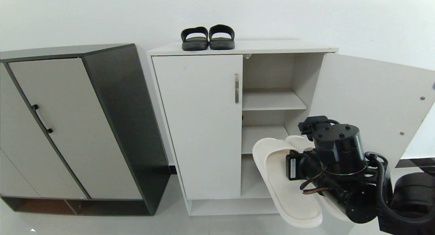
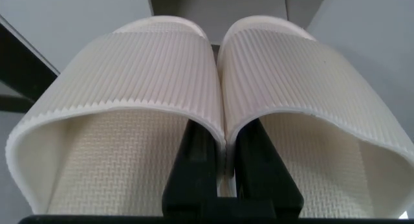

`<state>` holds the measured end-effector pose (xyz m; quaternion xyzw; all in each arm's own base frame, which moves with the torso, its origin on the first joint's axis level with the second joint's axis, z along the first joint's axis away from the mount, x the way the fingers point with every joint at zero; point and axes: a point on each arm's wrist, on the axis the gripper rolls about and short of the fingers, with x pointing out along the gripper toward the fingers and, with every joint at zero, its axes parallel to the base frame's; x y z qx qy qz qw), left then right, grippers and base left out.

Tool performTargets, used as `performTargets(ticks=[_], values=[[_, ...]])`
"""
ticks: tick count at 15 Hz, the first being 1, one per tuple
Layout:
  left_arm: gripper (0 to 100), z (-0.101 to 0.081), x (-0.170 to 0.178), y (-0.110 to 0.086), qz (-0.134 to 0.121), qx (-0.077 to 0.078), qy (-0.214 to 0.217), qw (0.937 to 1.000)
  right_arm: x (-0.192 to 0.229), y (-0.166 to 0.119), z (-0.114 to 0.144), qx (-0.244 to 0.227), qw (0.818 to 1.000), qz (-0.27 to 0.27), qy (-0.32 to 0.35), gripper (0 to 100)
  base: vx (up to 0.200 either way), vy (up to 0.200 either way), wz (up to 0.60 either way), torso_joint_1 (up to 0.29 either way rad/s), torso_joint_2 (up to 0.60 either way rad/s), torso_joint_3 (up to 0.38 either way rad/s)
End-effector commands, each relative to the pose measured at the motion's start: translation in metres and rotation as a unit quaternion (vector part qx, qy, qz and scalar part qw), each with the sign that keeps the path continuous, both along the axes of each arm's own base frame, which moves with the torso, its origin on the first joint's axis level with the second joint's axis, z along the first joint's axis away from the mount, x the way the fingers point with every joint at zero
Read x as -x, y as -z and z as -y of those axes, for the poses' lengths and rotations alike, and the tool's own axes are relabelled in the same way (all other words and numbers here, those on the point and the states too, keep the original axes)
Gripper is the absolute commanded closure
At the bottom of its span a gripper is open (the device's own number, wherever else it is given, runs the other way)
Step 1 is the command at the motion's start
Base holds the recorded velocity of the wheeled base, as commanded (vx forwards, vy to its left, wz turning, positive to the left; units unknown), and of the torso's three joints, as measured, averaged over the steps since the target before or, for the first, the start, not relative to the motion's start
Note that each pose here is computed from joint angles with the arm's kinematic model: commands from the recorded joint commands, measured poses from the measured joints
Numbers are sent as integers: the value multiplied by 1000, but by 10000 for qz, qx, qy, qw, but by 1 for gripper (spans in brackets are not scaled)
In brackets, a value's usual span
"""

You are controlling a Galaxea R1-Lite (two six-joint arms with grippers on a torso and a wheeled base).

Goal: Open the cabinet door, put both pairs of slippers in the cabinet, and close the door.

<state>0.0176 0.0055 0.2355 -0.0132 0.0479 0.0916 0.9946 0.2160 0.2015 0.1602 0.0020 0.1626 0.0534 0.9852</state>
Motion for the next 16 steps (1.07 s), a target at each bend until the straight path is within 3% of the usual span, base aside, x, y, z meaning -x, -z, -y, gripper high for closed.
performTargets(ticks=[1,2,3,4,6,8,9,10,11,12,13,15,16], values=[[100,-13,57,88,451,-108,-1086,9930,0,3,-1,25,10000,-13,-7,100,0,0,0,0,0,0],[100,-12,59,98,473,-104,-1132,9924,0,3,-1,20,10000,-8,-14,100,0,0,0,0,0,0],[100,-11,54,113,279,-58,-1326,9908,0,3,-1,22,10000,-2,-17,100,0,0,0,0,0,0],[100,-8,51,126,171,1,-1772,9840,1,5,-1,54,10000,-34,-24,100,0,0,0,0,0,0],[100,-5,47,148,-67,-100,-1946,9808,1,7,-2,84,9999,-54,-35,100,0,0,0,0,0,0],[100,-3,45,154,422,-71,-950,9946,1,8,-2,84,9999,-54,-42,100,0,0,0,0,0,0],[100,1,42,156,572,-54,-177,9982,3,9,-3,93,9999,-67,-80,100,0,0,0,0,0,0],[100,3,41,155,705,-34,443,9965,5,12,-2,125,9998,-95,-105,100,0,0,0,0,0,0],[100,4,40,159,519,-108,685,9962,5,12,-2,108,9998,-71,-124,100,0,0,0,0,0,0],[100,5,40,161,408,-293,819,9954,4,13,-4,97,9998,-60,-132,100,0,0,0,0,0,0],[100,5,40,160,437,-330,896,9945,3,14,-5,93,9999,-49,-134,100,0,0,0,0,0,0],[100,5,40,160,447,-301,886,9946,3,16,-8,138,9997,-53,-201,100,0,0,0,0,0,0],[100,5,40,160,456,-209,882,9948,0,21,-12,226,9995,-83,-219,100,0,0,0,0,0,0]])
